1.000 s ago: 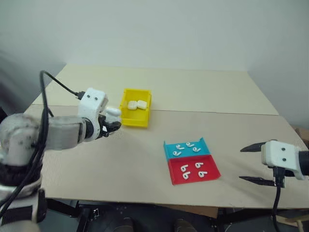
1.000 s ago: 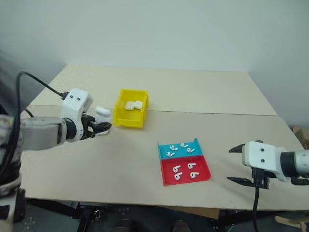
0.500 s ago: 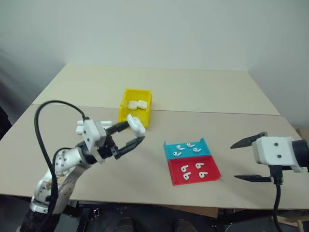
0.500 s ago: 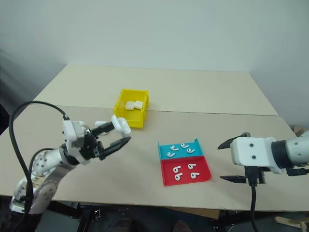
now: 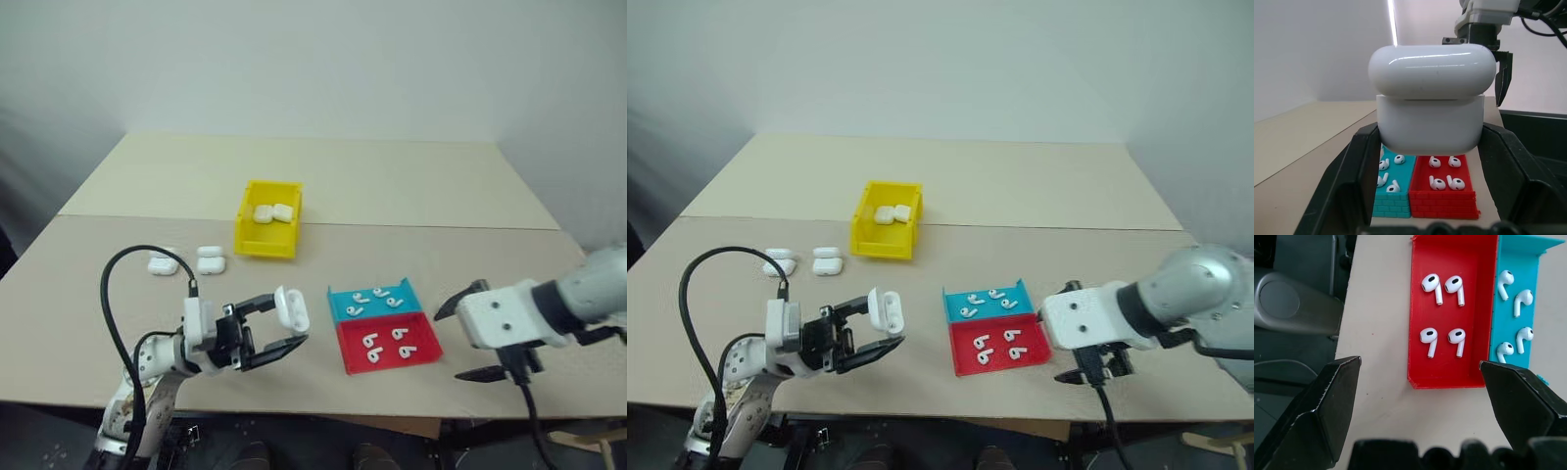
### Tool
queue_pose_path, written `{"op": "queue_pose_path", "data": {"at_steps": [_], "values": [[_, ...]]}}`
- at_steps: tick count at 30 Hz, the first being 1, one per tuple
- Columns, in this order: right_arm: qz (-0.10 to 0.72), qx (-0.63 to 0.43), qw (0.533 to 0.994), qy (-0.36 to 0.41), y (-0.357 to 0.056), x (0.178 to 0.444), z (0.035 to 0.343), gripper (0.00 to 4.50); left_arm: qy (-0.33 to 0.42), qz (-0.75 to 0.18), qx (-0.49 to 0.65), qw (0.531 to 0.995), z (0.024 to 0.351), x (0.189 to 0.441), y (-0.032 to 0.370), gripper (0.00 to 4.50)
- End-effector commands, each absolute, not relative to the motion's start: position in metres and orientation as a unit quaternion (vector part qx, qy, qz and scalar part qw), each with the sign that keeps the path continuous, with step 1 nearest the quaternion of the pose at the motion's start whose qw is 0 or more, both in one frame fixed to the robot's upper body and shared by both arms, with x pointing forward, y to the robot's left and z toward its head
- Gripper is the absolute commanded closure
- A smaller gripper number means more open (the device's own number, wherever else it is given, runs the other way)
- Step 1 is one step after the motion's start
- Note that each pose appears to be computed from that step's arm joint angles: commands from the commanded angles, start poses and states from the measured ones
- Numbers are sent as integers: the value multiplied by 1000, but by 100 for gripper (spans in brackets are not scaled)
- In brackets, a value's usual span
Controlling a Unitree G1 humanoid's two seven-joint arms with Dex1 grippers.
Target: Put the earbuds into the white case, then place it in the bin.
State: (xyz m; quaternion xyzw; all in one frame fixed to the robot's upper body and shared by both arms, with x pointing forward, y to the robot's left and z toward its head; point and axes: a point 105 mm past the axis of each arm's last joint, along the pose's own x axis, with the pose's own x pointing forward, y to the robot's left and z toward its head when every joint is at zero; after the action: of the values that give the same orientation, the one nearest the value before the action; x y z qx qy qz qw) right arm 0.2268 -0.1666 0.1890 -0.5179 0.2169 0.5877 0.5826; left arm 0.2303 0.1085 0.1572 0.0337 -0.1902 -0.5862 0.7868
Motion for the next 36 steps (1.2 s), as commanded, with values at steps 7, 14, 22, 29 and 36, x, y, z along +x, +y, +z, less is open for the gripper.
{"op": "queue_pose_path", "data": {"at_steps": [7,14,22,29,36], "values": [[585,-569,533,225,-153,245,164,199,-220,-594,38,773,168,218,104,177],[588,-581,517,224,-141,254,153,199,-218,-596,41,772,169,213,102,177],[588,-593,503,226,-137,261,142,199,-215,-592,47,775,168,213,103,177],[585,-602,491,232,-137,266,135,199,-214,-592,48,776,167,212,101,177],[587,-608,482,232,-137,268,129,199,-212,-590,52,777,166,213,101,177]]}}
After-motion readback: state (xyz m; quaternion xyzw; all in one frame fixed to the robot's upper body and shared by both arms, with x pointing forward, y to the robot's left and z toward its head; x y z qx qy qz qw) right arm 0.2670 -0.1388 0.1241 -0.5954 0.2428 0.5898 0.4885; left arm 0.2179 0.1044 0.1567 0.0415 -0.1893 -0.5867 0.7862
